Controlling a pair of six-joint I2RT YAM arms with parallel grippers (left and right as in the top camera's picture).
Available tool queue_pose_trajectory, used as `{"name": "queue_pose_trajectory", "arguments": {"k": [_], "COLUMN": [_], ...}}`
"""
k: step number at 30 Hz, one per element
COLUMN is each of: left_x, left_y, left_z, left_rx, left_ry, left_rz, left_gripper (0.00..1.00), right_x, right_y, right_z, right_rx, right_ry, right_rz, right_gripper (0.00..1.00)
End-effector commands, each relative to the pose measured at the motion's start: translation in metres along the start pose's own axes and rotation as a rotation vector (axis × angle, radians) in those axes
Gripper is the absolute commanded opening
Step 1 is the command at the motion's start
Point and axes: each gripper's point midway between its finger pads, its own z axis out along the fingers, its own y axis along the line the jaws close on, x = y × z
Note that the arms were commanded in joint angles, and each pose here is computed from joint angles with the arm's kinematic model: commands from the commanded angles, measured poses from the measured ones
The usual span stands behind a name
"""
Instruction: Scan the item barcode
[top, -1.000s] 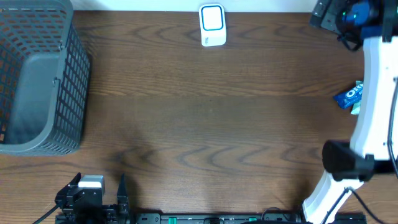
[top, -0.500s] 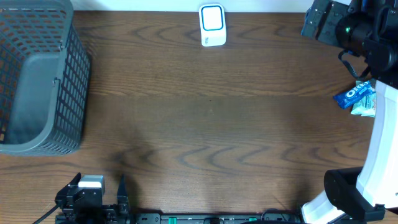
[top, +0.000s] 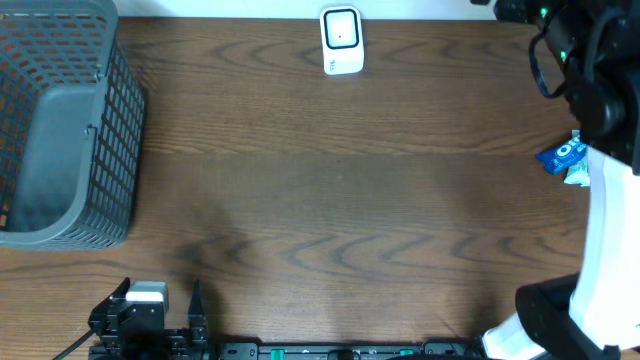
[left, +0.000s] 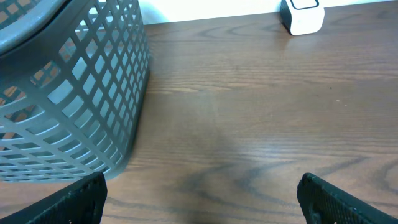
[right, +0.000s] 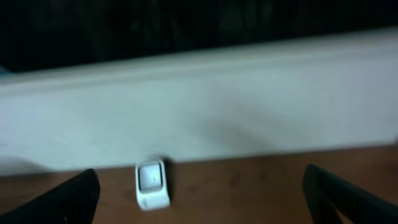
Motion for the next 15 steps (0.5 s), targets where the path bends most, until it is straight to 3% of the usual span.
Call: {"name": "queue_pose_trajectory", "arguments": {"k": [1,7,15], "left_x": [0.0,0.0,0.0], "left_y": [-0.002,-0.002,-0.002], "left_z": [-0.001,-0.001,-0.001], "left_rx": [0.009,0.009,0.009], "left_ry": [-0.005,-0.006,-0.005], "left_rz": [0.007,0.007,0.007], "left_gripper": [0.98,0.98,0.98], "right_x": [-0.028,-0.03,0.022], "right_y": [-0.009,-0.014,-0.042], "right_z": [-0.038,-0.057,-0.075], "right_rx": [0.012,0.002,0.025], "right_ry": [-0.108,-0.173,-0.202], "right_rz": [-0.021,-0.004,0.01], "right_gripper": [0.99,0.99,0.99]}}
